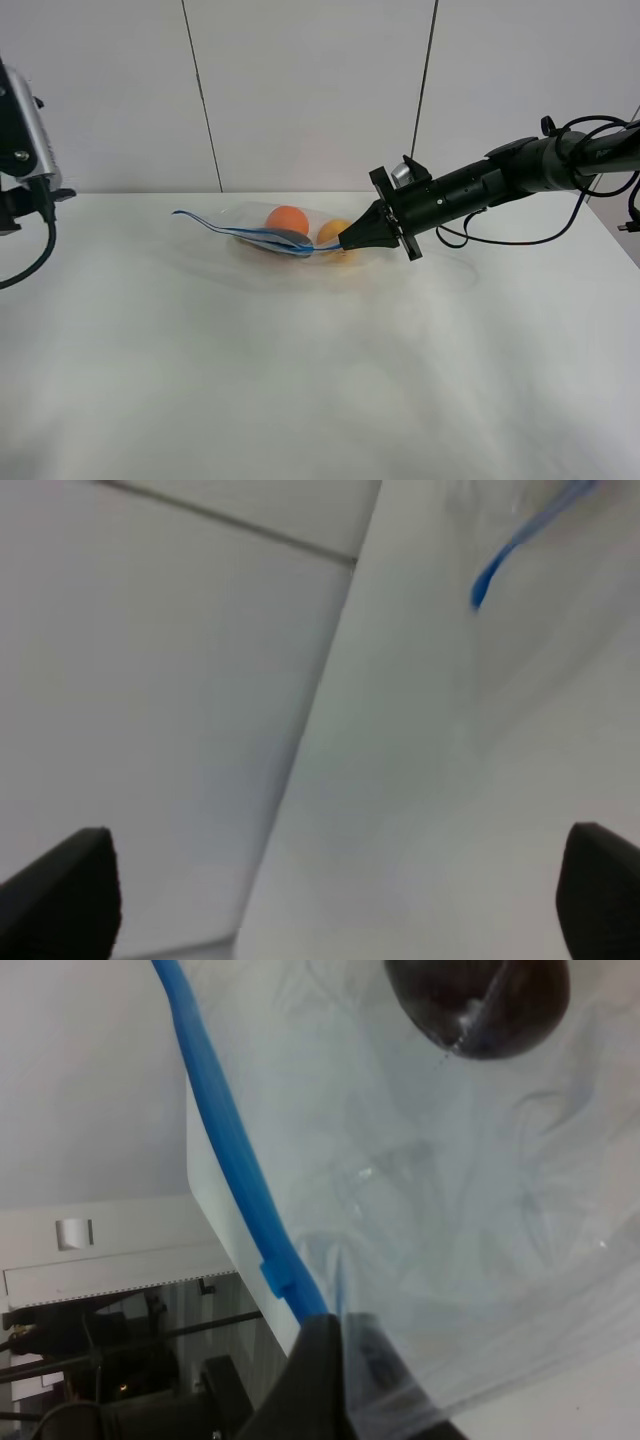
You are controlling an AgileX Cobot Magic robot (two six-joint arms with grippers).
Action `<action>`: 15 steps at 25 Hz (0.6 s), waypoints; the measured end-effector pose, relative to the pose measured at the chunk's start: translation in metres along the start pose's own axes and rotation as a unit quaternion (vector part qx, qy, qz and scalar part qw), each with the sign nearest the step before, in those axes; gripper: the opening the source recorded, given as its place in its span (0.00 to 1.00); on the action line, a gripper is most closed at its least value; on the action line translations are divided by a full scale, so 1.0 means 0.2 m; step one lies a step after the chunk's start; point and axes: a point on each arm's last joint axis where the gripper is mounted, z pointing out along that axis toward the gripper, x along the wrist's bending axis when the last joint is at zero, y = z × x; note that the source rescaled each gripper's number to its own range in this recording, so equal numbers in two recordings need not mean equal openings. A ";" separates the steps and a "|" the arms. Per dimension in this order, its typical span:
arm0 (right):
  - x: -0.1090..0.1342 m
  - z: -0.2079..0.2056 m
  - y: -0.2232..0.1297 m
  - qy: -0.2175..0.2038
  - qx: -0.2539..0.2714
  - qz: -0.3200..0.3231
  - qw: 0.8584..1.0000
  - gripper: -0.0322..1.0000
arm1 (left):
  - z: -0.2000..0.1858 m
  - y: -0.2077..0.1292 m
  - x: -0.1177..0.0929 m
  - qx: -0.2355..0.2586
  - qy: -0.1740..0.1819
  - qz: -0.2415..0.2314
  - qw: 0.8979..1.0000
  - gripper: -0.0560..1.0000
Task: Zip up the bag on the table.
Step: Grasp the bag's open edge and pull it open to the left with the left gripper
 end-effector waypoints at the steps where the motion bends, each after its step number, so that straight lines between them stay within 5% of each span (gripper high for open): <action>1: 0.00 0.00 0.00 -0.001 -0.001 0.000 1.000 0.03 | 0.01 0.02 -0.01 -0.011 -0.005 0.002 1.000 1.00; 10: -0.01 0.00 0.01 -0.007 -0.006 0.000 1.000 0.03 | 0.19 0.35 -0.22 -0.113 -0.086 0.076 0.987 1.00; 15: -0.01 0.00 0.00 -0.008 -0.005 0.002 1.000 0.03 | 0.31 0.56 -0.39 -0.160 -0.094 0.115 0.976 1.00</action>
